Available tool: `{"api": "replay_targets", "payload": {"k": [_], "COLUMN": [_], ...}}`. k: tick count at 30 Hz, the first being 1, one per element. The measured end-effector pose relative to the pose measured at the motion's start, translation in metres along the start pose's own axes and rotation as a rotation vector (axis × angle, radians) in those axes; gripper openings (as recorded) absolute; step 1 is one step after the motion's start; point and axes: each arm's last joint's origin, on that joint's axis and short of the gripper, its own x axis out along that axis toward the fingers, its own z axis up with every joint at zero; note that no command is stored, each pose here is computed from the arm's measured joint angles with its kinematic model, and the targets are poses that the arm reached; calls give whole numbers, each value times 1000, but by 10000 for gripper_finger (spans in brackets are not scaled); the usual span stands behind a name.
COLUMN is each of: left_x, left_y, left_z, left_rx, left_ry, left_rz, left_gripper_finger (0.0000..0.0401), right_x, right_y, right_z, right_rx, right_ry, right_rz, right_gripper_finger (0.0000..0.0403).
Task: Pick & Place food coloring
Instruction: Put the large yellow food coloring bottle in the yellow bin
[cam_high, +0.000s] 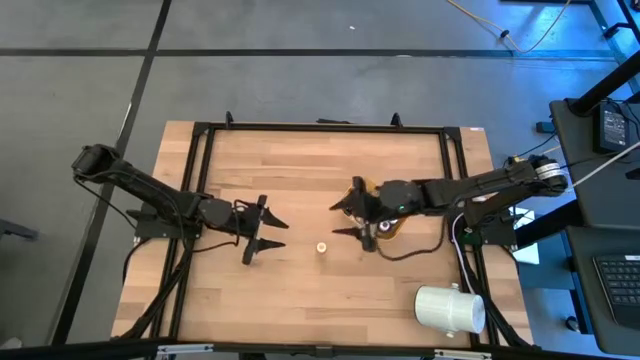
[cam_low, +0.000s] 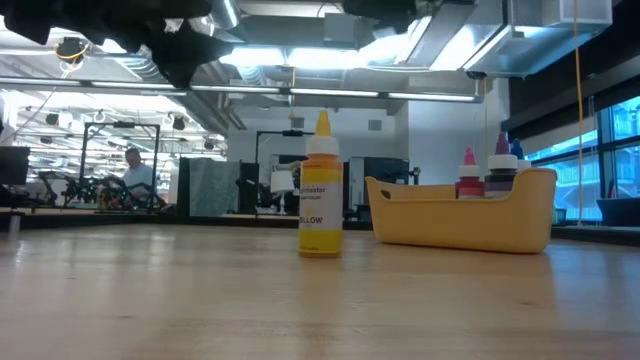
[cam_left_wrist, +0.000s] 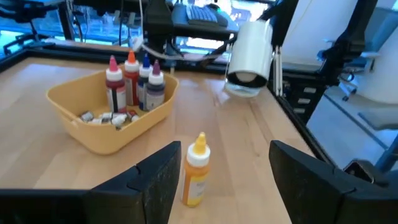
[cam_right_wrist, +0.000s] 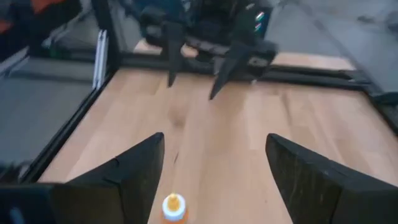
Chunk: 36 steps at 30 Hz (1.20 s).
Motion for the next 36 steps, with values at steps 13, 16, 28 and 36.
{"api": "replay_targets", "payload": {"k": [13, 16, 28, 36], "left_x": [0, 0, 0, 0], "left_y": [1, 1, 2, 2], "left_z": [-3, -3, -8, -9], "left_rx": [-1, -1, -61, -64], "left_ry": [26, 32, 76, 94], "left_rz": [6, 7, 20, 25], "left_gripper_finger": [239, 239, 240, 240], "right_x": [73, 89, 109, 123], "right_y": [30, 31, 29, 14], "right_z": [-10, -16, -9, -17], "right_rx": [-182, -177, -291, -295], "right_ry": [451, 515, 691, 737], "right_rz": [127, 165, 217, 204], "right_gripper_finger": [247, 240, 220, 220]}}
